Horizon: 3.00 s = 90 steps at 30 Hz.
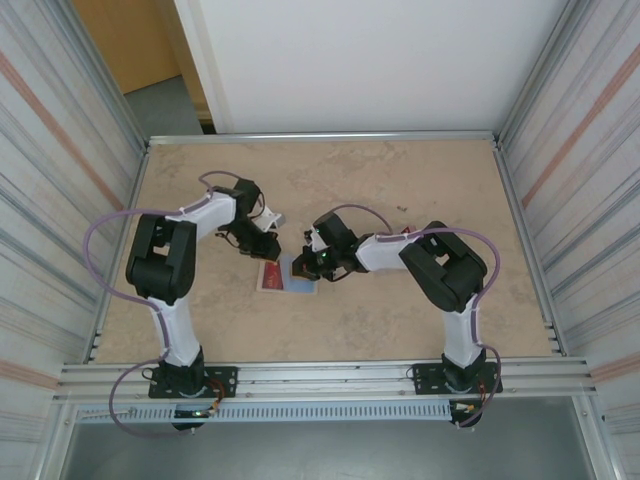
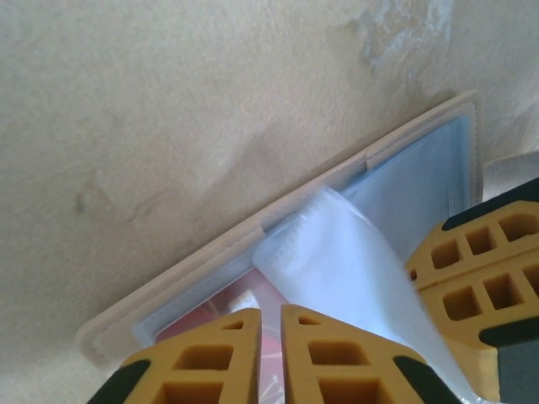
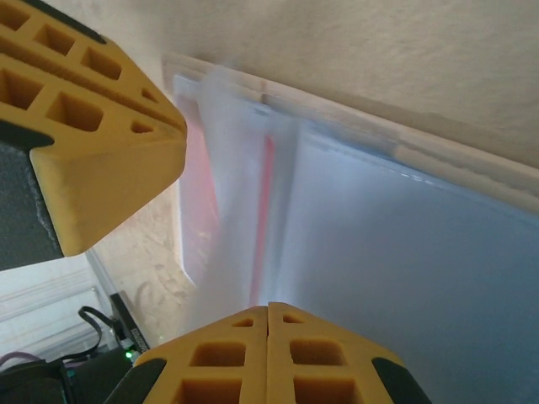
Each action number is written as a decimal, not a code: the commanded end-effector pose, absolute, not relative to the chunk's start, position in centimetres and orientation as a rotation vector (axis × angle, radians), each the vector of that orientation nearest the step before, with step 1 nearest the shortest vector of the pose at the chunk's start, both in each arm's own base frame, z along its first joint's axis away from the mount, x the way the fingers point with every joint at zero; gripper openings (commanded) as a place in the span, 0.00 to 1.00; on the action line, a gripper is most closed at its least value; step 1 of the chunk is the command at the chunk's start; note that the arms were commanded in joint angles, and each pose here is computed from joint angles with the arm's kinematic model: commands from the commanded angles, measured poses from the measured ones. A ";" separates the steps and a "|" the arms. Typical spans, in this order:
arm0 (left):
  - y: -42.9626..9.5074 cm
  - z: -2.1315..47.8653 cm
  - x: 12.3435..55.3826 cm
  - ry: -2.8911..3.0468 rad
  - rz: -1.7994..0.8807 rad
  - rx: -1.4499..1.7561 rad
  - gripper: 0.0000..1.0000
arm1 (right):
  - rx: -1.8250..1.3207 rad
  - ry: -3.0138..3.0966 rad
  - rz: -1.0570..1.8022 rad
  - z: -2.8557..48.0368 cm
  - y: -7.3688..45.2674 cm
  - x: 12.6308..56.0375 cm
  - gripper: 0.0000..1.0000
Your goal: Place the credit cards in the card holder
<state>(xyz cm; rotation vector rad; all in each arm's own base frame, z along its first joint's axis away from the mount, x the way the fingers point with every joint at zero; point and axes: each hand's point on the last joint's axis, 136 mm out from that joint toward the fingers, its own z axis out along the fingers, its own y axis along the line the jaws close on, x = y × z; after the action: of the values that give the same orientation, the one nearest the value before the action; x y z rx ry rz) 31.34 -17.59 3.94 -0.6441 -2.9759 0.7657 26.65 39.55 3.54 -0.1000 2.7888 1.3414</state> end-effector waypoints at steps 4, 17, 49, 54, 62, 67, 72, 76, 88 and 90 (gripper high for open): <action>-16.0 7.8 32.1 -3.060 0.861 -0.580 0.23 | -0.166 2.769 1.423 4.4 41.9 26.5 0.03; -13.1 10.0 31.9 -3.179 0.841 -0.553 0.30 | -0.236 2.813 1.399 4.1 44.0 26.6 0.03; -42.6 16.1 31.4 -2.811 1.204 -1.578 0.00 | 0.074 2.743 0.321 15.3 7.4 30.3 0.59; -45.0 13.4 31.2 -2.768 1.166 -1.584 0.00 | 0.070 2.765 0.331 13.8 6.7 30.7 0.59; -46.3 9.2 31.2 -2.743 1.065 -1.592 0.00 | 0.045 2.803 0.331 11.9 6.2 31.5 0.59; -45.9 7.2 30.9 -2.739 1.014 -1.559 0.00 | 0.034 2.818 0.343 11.0 6.2 32.0 0.58; -45.6 5.2 30.8 -2.732 0.962 -1.545 0.00 | 0.025 2.838 0.334 10.0 6.1 32.3 0.58; -44.9 4.0 30.5 -2.730 0.909 -1.537 0.00 | 0.026 2.849 0.322 9.5 6.0 32.5 0.58; -44.2 3.0 30.4 -2.733 0.869 -1.525 0.00 | 0.055 2.889 0.242 8.1 5.0 32.7 0.57; -44.0 2.8 30.4 -2.738 0.850 -1.529 0.00 | 0.057 2.893 0.215 8.1 4.7 32.5 0.56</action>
<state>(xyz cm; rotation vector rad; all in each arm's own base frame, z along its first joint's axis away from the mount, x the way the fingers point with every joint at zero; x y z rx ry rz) 31.45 -45.82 6.32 -1.5582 -2.7555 1.0158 32.74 5.54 8.43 0.0723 2.8754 0.2668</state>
